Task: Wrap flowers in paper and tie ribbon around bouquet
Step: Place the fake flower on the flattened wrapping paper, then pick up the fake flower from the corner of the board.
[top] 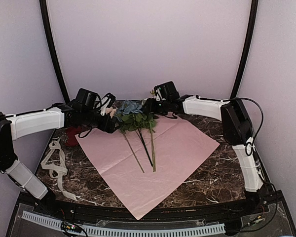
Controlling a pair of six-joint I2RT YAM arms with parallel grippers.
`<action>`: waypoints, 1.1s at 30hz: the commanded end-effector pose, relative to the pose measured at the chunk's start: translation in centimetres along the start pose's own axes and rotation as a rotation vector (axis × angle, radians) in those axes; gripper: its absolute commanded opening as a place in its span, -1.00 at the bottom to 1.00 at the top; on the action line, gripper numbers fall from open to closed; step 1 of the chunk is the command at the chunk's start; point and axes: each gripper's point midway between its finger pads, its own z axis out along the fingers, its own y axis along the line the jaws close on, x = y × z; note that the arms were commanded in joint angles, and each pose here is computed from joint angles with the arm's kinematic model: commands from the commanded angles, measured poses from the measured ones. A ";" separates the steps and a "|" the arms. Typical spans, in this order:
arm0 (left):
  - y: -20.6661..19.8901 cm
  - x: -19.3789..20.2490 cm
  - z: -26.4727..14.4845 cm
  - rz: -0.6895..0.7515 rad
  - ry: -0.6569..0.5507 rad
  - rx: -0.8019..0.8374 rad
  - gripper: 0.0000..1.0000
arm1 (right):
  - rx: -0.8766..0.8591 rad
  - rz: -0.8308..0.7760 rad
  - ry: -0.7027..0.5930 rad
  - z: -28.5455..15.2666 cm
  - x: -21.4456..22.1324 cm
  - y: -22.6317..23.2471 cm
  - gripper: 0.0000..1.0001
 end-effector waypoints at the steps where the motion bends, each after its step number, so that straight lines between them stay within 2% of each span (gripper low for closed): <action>1: 0.1 -0.9 -0.8 0.008 -0.023 -0.005 0.68 | 0.116 -0.069 0.001 -1.8 -2.7 -0.2 0.60; 3: 0.2 -1.0 -1.0 0.014 -0.028 -0.011 0.68 | 0.235 -0.116 0.013 -4.7 -3.5 -2.3 0.73; 6: 0.5 -1.0 -1.1 0.015 -0.027 -0.030 0.68 | 0.450 -0.158 0.085 -10.2 -3.3 -8.5 0.74; 9: 0.4 -1.1 -1.2 0.013 -0.026 -0.026 0.68 | 0.684 -0.061 0.185 -17.4 -1.8 -17.7 0.51; 12: 0.2 -1.1 -1.1 0.009 -0.021 -0.015 0.67 | 0.891 0.071 0.228 -24.7 0.4 -26.2 0.13; 14: 0.2 -1.0 -1.1 0.009 -0.014 -0.012 0.67 | 1.042 0.103 0.222 -29.0 1.4 -30.1 -0.03; 17: 0.4 -1.0 -1.1 0.016 -0.017 -0.023 0.67 | 1.202 0.116 0.221 -33.3 2.2 -33.9 -0.13; 20: 0.4 -1.1 -1.2 0.021 -0.016 -0.028 0.67 | 1.262 0.157 0.245 -35.4 2.7 -37.2 -0.13; 25: 0.6 -1.1 -1.3 0.031 -0.016 -0.038 0.67 | 1.276 0.173 0.357 -34.9 4.8 -41.0 0.05; 33: 0.8 -0.3 -0.5 0.034 0.015 -0.043 0.67 | 1.494 0.087 0.431 -37.0 4.5 -44.4 0.00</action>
